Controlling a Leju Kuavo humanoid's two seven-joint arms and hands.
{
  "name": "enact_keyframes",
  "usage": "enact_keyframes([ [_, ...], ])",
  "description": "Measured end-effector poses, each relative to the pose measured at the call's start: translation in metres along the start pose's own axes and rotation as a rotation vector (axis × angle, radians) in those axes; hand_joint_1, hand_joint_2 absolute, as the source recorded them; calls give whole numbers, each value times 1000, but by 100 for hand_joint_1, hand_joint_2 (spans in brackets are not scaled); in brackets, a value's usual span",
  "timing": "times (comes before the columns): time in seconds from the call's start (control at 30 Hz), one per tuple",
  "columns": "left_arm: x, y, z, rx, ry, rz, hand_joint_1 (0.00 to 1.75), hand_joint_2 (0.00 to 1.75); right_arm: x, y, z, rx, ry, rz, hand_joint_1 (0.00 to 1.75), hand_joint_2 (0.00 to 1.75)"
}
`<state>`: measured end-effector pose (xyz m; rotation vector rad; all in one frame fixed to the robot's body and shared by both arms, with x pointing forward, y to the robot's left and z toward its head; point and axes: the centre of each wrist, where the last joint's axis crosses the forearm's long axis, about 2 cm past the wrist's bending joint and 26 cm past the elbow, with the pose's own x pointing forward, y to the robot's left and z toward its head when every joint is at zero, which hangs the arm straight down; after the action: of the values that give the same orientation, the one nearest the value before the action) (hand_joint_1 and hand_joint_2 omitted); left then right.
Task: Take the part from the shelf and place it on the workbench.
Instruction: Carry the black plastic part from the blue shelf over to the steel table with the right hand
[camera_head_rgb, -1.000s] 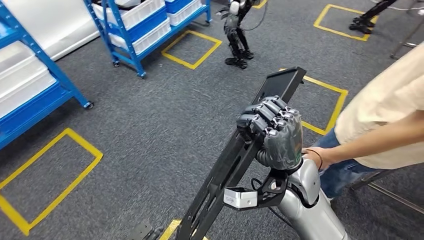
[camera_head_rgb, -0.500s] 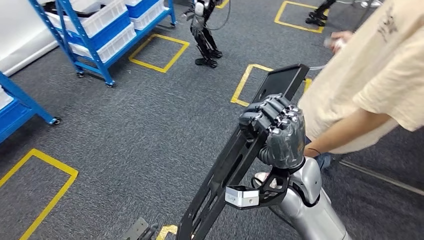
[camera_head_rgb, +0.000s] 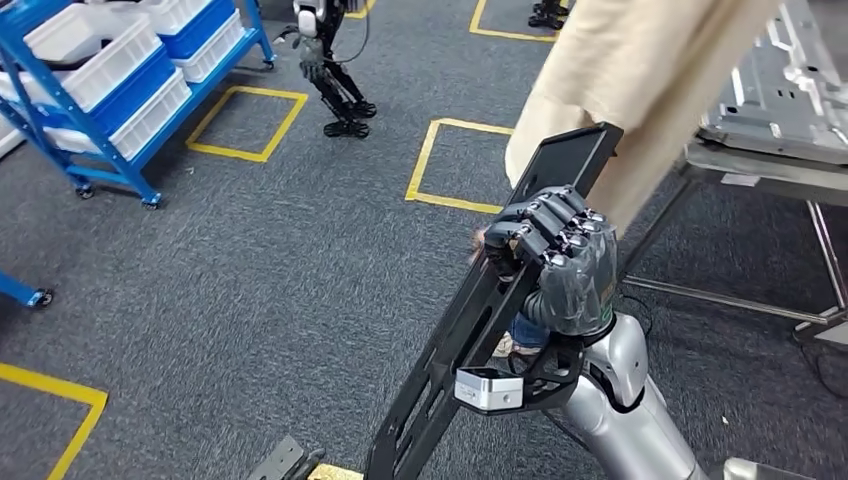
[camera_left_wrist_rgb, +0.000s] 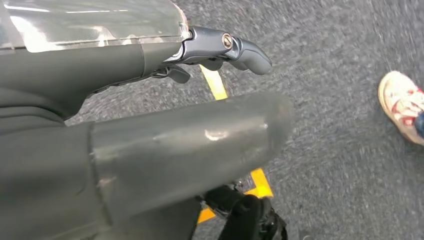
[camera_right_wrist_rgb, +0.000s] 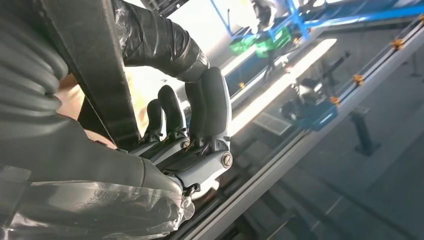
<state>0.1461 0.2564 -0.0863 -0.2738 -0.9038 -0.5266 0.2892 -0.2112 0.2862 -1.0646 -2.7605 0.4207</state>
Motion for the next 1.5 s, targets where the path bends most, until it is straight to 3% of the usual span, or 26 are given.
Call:
enact_keyframes([
  [1.5,1,1,-1,4,-14,11,0,0,-4,-3,-6,-17,-9,24,175,175],
])
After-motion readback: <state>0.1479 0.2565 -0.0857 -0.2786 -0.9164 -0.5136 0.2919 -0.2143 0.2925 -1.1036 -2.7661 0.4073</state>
